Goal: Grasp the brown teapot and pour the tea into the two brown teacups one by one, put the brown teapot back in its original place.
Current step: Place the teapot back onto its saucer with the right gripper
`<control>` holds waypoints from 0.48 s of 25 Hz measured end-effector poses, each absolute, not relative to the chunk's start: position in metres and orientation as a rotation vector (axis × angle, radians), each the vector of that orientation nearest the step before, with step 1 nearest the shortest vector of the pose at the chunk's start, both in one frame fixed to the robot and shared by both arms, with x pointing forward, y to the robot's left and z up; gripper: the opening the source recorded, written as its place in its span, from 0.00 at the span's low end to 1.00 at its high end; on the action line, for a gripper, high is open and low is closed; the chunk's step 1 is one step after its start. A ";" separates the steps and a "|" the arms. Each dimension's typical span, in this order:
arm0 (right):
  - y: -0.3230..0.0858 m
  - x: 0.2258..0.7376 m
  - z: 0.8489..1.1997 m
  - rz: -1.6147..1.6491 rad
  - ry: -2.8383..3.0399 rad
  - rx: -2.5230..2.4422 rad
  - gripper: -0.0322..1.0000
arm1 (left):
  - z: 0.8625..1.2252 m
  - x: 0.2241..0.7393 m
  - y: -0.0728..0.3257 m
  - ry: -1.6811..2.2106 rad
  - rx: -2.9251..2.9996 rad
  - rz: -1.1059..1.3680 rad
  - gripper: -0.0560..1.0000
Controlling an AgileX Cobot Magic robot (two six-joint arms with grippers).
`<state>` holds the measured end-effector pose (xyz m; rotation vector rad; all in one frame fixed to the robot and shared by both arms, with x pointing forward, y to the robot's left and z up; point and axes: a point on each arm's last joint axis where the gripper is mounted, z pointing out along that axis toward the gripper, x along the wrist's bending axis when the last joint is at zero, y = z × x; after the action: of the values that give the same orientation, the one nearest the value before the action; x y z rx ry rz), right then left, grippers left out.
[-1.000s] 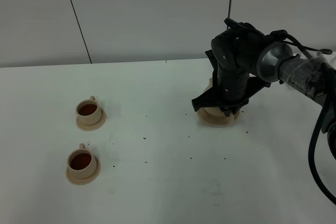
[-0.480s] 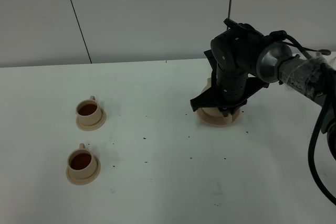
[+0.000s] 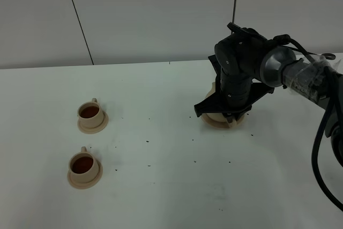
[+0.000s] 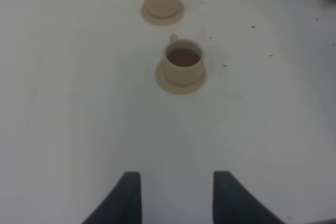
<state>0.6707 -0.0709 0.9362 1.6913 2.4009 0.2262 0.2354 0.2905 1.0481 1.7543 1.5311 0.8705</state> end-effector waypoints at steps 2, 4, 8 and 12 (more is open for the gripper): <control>-0.071 0.671 0.936 0.228 2.399 1.697 0.13 | 1.048 0.235 0.291 1.531 1.754 0.870 0.42; -0.070 0.670 0.936 0.233 2.401 1.705 0.15 | 1.048 0.235 0.291 1.531 1.754 0.870 0.42; -0.070 0.670 0.936 0.239 2.403 1.714 0.27 | 1.048 0.235 0.291 1.531 1.754 0.870 0.42; -0.070 0.669 0.936 0.233 2.405 1.724 0.47 | 1.048 0.235 0.291 1.531 1.754 0.870 0.42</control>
<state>0.6693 -0.0696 0.9359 1.7238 2.4051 0.2334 0.2354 0.2905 1.0481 1.7543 1.5311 0.8705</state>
